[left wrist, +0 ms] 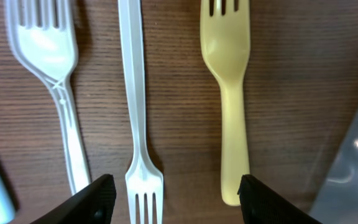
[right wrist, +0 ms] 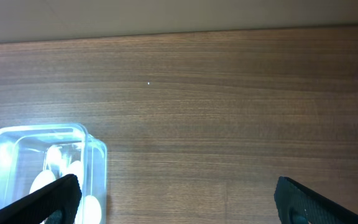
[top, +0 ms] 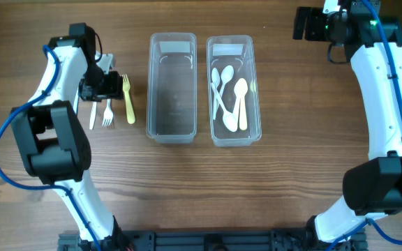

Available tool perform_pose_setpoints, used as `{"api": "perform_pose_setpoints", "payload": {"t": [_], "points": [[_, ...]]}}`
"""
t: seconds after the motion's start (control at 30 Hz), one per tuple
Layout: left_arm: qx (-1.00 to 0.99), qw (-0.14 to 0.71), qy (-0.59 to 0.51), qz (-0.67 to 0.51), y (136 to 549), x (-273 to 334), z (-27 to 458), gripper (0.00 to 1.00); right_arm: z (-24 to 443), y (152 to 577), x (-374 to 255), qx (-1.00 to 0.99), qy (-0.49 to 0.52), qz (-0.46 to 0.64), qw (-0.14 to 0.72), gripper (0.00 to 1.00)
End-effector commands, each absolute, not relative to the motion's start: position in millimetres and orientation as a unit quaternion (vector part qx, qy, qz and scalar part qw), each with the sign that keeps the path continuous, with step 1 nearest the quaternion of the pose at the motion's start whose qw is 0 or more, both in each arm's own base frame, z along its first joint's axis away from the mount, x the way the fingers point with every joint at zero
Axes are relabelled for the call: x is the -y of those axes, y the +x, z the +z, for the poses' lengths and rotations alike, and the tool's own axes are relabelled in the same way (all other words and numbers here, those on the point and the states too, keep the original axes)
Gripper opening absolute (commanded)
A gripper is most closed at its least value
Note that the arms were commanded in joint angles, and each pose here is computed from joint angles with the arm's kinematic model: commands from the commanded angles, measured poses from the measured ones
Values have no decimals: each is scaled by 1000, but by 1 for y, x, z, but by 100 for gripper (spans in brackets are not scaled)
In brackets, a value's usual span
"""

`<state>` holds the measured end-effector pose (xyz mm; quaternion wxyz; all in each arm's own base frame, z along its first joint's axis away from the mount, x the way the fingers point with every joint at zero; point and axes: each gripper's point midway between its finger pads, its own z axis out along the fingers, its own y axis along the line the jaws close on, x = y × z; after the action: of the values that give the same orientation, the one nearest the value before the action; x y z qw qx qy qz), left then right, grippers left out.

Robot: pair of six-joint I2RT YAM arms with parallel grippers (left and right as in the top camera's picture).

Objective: Pack container
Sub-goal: 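Move the left gripper over the forks and grasp a white fork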

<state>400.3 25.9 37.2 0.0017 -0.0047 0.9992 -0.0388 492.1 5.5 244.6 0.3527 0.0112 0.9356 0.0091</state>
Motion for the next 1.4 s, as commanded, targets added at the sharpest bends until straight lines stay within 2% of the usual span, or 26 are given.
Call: {"api": "perform_pose_setpoints", "payload": {"t": [0.0,0.13,0.27,0.63,0.73,0.9,0.97,1.2,1.37], "points": [[-999,-11,7,-52,393,-20,20,65,259,492,-6,-930,7,4,368,100],[-999,-13,8,-47,390,-21,12,59,259,492,-6,-930,7,4,368,100],[-999,-9,8,-30,389,-27,4,67,259,492,-6,-930,7,4,368,100],[-1000,8,-4,-13,396,-34,-3,68,259,492,-6,-930,7,4,368,100],[-1000,7,-17,1,395,-42,-4,63,259,492,-6,-930,7,4,368,100],[-1000,7,-29,1,394,-51,-4,48,259,492,-6,-930,7,4,368,100],[-1000,7,-31,1,394,-52,-4,30,259,492,-6,-930,7,4,368,100],[-1000,7,-31,1,394,-52,-4,22,259,492,-6,-930,7,4,368,100],[-999,13,-31,-4,397,-51,-4,24,259,492,-6,-930,7,4,368,100]]}}
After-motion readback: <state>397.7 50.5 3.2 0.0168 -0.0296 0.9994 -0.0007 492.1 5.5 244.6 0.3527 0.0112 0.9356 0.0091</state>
